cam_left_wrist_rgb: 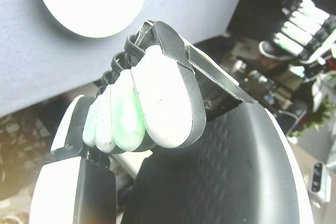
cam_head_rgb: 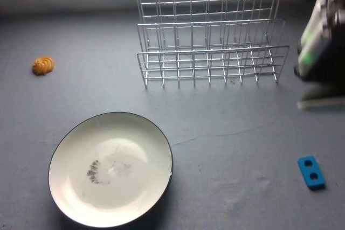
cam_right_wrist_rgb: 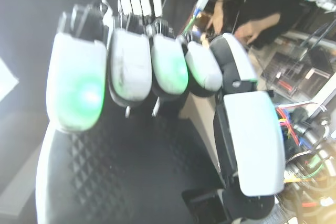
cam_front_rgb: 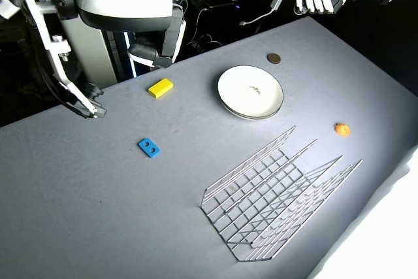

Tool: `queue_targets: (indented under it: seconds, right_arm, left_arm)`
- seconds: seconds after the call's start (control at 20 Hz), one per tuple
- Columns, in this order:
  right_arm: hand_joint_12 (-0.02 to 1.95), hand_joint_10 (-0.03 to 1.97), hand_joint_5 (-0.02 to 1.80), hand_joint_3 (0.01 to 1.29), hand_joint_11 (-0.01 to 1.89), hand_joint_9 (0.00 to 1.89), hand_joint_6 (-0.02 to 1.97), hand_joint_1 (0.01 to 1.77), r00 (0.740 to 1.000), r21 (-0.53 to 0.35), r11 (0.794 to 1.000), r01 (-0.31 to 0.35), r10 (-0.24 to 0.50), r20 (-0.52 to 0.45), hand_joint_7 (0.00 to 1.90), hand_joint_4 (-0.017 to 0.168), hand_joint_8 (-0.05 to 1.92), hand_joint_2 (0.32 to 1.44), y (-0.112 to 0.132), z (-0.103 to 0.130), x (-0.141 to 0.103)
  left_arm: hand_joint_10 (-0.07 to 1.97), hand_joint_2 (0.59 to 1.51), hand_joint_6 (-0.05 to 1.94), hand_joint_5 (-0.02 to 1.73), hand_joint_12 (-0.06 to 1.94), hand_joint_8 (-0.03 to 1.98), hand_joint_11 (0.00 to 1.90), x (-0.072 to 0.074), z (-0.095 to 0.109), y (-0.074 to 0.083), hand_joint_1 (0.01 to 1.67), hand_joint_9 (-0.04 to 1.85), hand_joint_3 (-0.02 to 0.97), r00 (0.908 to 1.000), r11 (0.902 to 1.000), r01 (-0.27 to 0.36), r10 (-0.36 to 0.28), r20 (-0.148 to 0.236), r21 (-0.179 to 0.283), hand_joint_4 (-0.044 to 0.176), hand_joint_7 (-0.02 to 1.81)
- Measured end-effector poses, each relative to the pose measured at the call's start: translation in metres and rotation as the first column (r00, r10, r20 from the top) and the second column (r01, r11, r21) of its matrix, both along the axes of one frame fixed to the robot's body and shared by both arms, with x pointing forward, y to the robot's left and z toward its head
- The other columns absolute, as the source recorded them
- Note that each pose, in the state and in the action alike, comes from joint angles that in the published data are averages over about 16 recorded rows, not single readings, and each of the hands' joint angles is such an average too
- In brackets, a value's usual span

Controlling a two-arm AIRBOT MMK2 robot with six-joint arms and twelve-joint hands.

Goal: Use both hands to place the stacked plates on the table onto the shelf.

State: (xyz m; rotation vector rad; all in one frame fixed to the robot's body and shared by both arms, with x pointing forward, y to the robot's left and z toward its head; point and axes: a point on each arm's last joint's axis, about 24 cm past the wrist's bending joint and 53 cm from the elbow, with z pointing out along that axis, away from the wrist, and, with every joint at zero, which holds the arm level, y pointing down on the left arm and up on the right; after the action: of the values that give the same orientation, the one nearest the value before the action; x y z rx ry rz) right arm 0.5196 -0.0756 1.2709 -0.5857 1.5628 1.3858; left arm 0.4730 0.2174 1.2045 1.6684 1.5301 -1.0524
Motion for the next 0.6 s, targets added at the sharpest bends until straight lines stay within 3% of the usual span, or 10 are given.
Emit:
queue_targets:
  seconds: [0.2, 0.4, 0.6]
  right_arm:
    - [0.61, 0.64, 0.5, 0.04, 0.67, 0.56, 0.65, 0.15, 1.0, 0.007, 1.0, 0.006, -0.006, 0.0, 0.52, 0.003, 0.62, 1.27, 0.0018, -0.0021, 0.0013]
    - [0.45, 0.47, 0.38, 0.03, 0.5, 0.42, 0.49, 0.12, 1.0, 0.018, 1.0, 0.017, -0.017, -0.006, 0.39, 0.002, 0.46, 1.27, 0.002, -0.0022, 0.0037]
    - [0.07, 0.09, 0.1, 0.02, 0.15, 0.1, 0.11, 0.08, 0.999, 0.022, 0.999, 0.032, -0.031, -0.012, 0.1, 0.0, 0.08, 1.26, 0.0033, -0.0066, 0.0068]
  left_arm:
    - [0.57, 1.15, 0.55, 0.49, 0.59, 0.56, 0.64, 0.0004, 0.0004, -0.0005, 0.13, 0.57, 0.055, 1.0, 1.0, 0.0, 0.0, 0.002, -0.001, 0.024, 0.51]
    - [0.42, 1.143, 0.41, 0.38, 0.44, 0.41, 0.48, 0.0014, 0.0027, -0.0021, 0.1, 0.43, 0.053, 1.0, 0.9999, -0.003, 0.003, 0.005, -0.01, 0.018, 0.4]
    - [0.05, 1.118, 0.04, 0.11, 0.05, 0.04, 0.12, 0.0024, 0.0063, -0.0055, 0.02, 0.09, 0.037, 1.0, 0.9997, -0.006, 0.006, 0.007, -0.023, -0.002, 0.09]
